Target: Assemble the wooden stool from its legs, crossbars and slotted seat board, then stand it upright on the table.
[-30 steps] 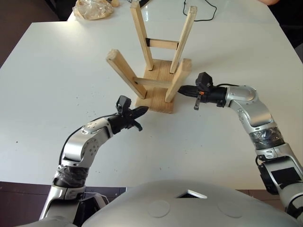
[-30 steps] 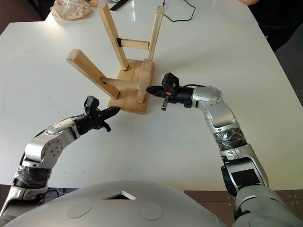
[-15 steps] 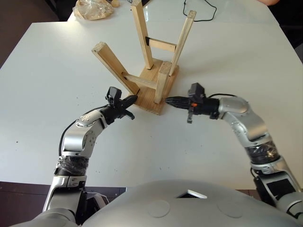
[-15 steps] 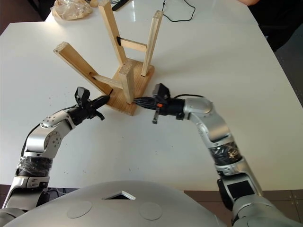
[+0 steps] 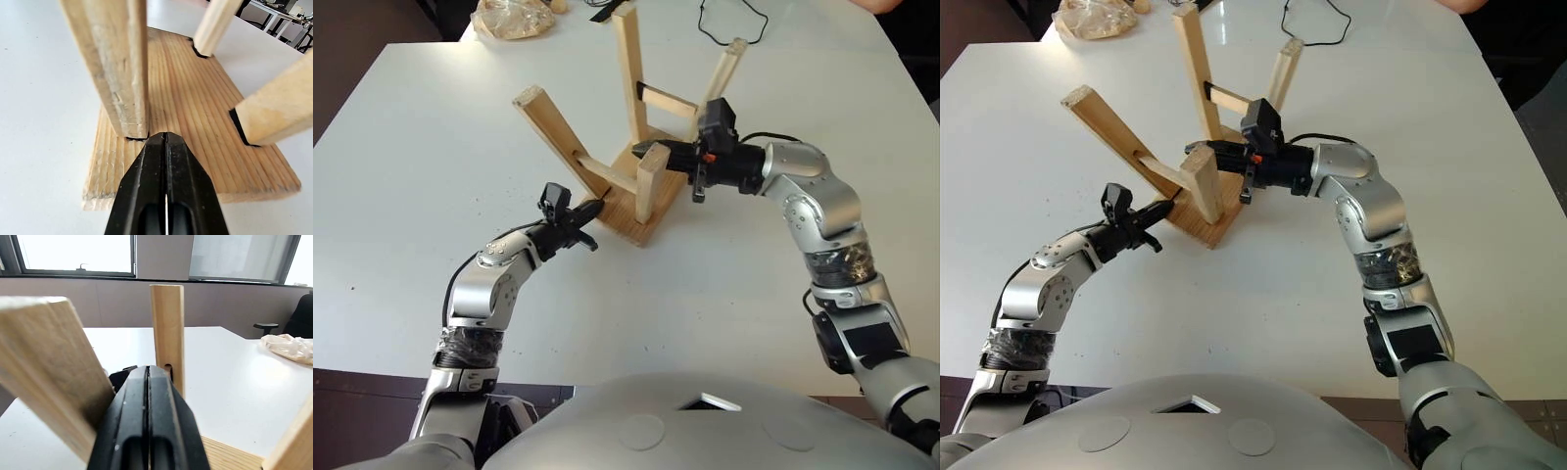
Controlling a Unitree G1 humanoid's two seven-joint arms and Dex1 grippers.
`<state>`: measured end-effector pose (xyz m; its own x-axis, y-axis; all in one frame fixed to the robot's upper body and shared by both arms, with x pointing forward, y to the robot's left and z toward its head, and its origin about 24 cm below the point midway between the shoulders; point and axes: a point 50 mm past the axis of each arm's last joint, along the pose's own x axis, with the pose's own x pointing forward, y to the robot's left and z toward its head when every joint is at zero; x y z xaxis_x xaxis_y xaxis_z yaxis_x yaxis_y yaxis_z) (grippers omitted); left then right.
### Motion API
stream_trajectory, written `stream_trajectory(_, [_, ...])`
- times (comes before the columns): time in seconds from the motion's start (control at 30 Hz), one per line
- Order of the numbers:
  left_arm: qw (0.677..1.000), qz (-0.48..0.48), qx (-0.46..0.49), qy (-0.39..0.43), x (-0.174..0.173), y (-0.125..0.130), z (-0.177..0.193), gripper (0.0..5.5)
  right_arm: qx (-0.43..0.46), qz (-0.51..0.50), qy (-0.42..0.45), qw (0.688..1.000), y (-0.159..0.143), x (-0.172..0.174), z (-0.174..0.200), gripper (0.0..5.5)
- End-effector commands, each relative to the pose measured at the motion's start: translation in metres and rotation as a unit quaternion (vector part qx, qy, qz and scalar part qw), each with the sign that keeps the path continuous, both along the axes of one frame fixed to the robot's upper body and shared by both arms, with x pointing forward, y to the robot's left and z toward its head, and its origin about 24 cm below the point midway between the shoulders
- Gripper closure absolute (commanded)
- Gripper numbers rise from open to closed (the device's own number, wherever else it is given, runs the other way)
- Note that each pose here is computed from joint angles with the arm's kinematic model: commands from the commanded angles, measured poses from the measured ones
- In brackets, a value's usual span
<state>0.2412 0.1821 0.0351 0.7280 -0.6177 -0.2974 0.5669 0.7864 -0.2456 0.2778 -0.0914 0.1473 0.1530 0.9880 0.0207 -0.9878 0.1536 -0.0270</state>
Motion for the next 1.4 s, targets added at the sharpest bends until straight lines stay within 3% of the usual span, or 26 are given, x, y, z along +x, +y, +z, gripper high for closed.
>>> stream_trajectory(0.03, [0.998, 0.002, 0.037, 0.044, -0.002, 0.006, -0.02, 5.48, -0.008, 0.035, 0.016, 0.999, -0.006, -0.028, 0.001, 5.5])
stream_trajectory(0.37, [0.996, 0.054, 0.075, 0.016, 0.016, 0.041, -0.013, 5.48, 0.007, -0.02, 0.072, 0.997, -0.002, -0.06, -0.013, 5.5])
stream_trajectory(0.47, [0.996, 0.079, 0.037, -0.002, 0.013, 0.051, 0.0, 5.48, -0.036, -0.059, 0.09, 0.994, -0.025, -0.063, -0.031, 5.5])
stream_trajectory(0.6, [0.99, 0.13, -0.046, -0.038, 0.003, 0.066, 0.032, 5.48, -0.156, -0.203, 0.072, 0.964, -0.077, -0.032, -0.062, 5.5])
stream_trajectory(0.73, [0.989, 0.144, 0.025, 0.012, -0.021, 0.083, 0.026, 5.48, -0.216, -0.326, 0.044, 0.919, -0.111, 0.009, -0.075, 5.5])
stream_trajectory(0.9, [0.989, 0.093, 0.09, 0.077, -0.045, 0.075, 0.011, 5.48, -0.272, -0.336, 0.032, 0.901, -0.119, 0.026, -0.099, 5.5])
stream_trajectory(1.2, [0.99, 0.011, 0.07, 0.125, -0.056, 0.031, -0.018, 5.48, -0.277, -0.266, 0.067, 0.921, -0.105, 0.004, -0.121, 5.5])
stream_trajectory(1.4, [0.99, 0.006, 0.064, 0.128, -0.057, 0.029, -0.019, 5.48, -0.269, -0.265, 0.073, 0.923, -0.101, -0.001, -0.126, 5.5])
